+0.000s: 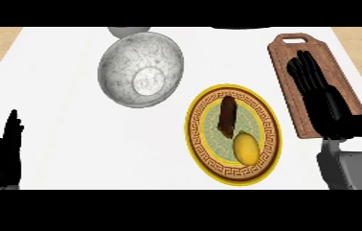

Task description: Pick the sweet potato from the plate and place it in the bowl

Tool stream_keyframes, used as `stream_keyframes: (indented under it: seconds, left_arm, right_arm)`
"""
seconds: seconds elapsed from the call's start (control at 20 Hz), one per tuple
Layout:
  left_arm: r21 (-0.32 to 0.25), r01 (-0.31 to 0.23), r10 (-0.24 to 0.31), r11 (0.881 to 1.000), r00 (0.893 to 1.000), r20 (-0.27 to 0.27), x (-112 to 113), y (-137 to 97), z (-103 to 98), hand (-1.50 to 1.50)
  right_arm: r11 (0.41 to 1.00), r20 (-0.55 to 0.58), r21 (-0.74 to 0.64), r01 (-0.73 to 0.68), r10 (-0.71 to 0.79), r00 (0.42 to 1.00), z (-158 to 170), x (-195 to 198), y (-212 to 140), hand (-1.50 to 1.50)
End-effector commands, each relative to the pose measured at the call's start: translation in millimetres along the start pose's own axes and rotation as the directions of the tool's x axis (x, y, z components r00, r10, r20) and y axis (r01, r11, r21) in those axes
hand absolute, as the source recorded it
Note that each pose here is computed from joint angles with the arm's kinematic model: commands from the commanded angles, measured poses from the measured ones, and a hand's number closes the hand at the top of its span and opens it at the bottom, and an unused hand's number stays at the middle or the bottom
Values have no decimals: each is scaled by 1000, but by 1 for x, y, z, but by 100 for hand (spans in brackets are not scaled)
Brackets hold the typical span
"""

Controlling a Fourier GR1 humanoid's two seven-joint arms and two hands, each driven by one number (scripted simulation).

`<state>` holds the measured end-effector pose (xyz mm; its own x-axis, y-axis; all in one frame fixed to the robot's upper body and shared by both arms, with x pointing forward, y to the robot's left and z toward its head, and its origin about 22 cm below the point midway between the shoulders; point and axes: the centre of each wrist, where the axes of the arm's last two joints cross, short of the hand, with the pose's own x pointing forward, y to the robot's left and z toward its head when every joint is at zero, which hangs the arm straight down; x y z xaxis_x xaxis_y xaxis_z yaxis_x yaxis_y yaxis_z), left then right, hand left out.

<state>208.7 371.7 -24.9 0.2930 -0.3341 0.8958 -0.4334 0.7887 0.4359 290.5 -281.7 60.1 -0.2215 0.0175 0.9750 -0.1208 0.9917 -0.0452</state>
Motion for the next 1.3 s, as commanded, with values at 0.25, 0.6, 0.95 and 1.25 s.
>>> stream_keyframes:
  seconds: [0.25,0.6,0.95,1.25]
  left_arm:
    - [-311,-200,324,929,847,421,137,-44,-29,0]
    - [-337,-264,377,904,863,335,133,-41,-33,0]
    - [-327,-254,365,910,866,341,131,-17,-42,0]
    - [-331,-283,390,900,861,326,138,-29,-42,0]
  right_arm:
    - [908,-38,410,-85,110,993,-47,15,163,-150]
    - [759,210,83,-646,620,756,-21,3,208,-150]
    - [485,122,87,-870,862,493,-12,41,264,-150]
    - [262,-48,190,-946,965,258,-20,99,282,-150]
